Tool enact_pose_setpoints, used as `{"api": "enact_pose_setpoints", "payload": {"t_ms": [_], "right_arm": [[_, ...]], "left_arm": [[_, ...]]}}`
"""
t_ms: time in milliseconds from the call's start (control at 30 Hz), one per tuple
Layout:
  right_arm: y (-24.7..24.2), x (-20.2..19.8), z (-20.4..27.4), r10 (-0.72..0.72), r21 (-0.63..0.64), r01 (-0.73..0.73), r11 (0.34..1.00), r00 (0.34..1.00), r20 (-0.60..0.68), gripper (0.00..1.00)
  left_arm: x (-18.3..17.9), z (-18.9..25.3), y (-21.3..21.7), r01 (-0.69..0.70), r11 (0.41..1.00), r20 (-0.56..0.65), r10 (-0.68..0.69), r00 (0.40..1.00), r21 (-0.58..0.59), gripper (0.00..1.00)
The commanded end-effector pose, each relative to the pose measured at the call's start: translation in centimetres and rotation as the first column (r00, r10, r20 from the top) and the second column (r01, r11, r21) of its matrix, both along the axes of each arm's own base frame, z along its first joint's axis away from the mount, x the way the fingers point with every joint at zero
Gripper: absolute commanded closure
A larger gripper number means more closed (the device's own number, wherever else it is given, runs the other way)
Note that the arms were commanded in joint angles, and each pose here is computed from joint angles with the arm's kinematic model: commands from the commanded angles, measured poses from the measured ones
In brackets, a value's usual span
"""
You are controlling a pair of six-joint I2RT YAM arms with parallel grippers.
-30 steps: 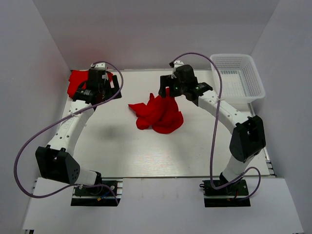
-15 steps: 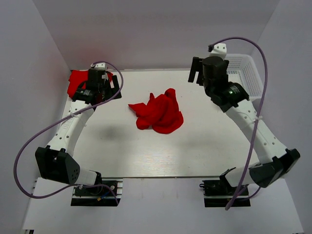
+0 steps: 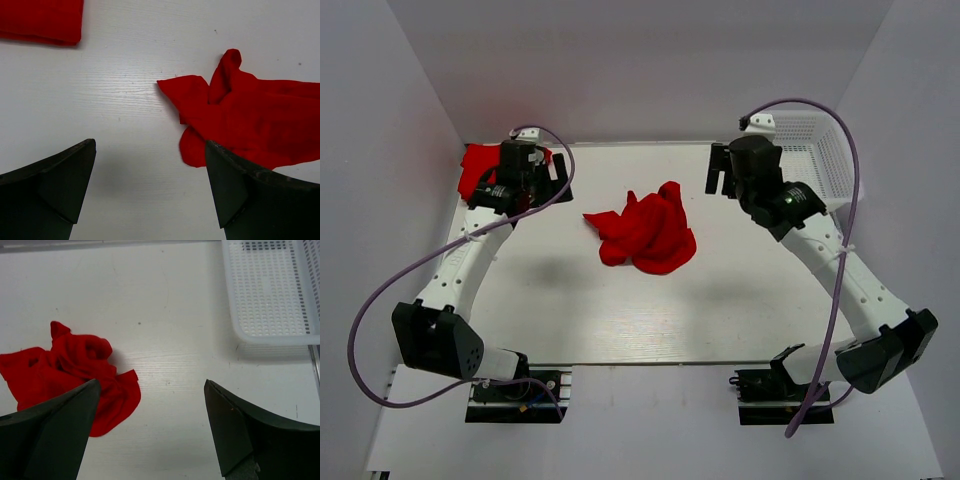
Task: Fold and stack the t-shirts
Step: Flatten out the tshirt
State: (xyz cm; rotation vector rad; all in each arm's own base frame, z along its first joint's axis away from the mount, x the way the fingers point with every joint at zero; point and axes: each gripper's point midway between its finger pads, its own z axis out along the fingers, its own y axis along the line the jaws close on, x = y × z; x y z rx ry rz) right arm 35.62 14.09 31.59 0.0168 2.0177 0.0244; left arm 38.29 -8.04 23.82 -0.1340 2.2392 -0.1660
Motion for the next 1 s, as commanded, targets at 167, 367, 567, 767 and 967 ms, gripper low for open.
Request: {"api": "enact_pose_setpoints", "payload": {"t_ms": [167,367,567,767,967], "right_arm": [[3.3,-2.4,-8.6,0.213,0.037,-0.210,0.977,0.955,-0.206,0.10],[4.6,-2.3,-15.3,0.248,0.093,-0.233,0.968,0.942,-0.226,0.10],[5.4,-1.3,-19.1,0.220,0.115,-0.197,0.974,0.941,-0.255,0.20],[6.0,0.0,-21.5,0.193,0.118,-0.167,0.979,0.944,-0.269,0.25],[6.0,0.6,-24.5,0.150,0.104,-0.123,0.987,0.937,-0.315,0.29]], "left_arm": [[4.9,-6.2,-3.4,0.058,0.993,-0.095,-0.067,0.993,-0.101,0.00],[8.2,-11.9,-4.7,0.002,0.989,-0.210,-0.033,0.977,-0.145,0.06],[9.1,-16.7,-5.2,-0.022,0.989,-0.299,-0.024,0.954,-0.149,0.15],[8.7,-19.6,-6.1,-0.012,0.987,-0.344,-0.045,0.938,-0.163,0.31],[7.4,-21.0,-8.2,0.041,0.967,-0.365,-0.134,0.921,-0.251,0.68]]}}
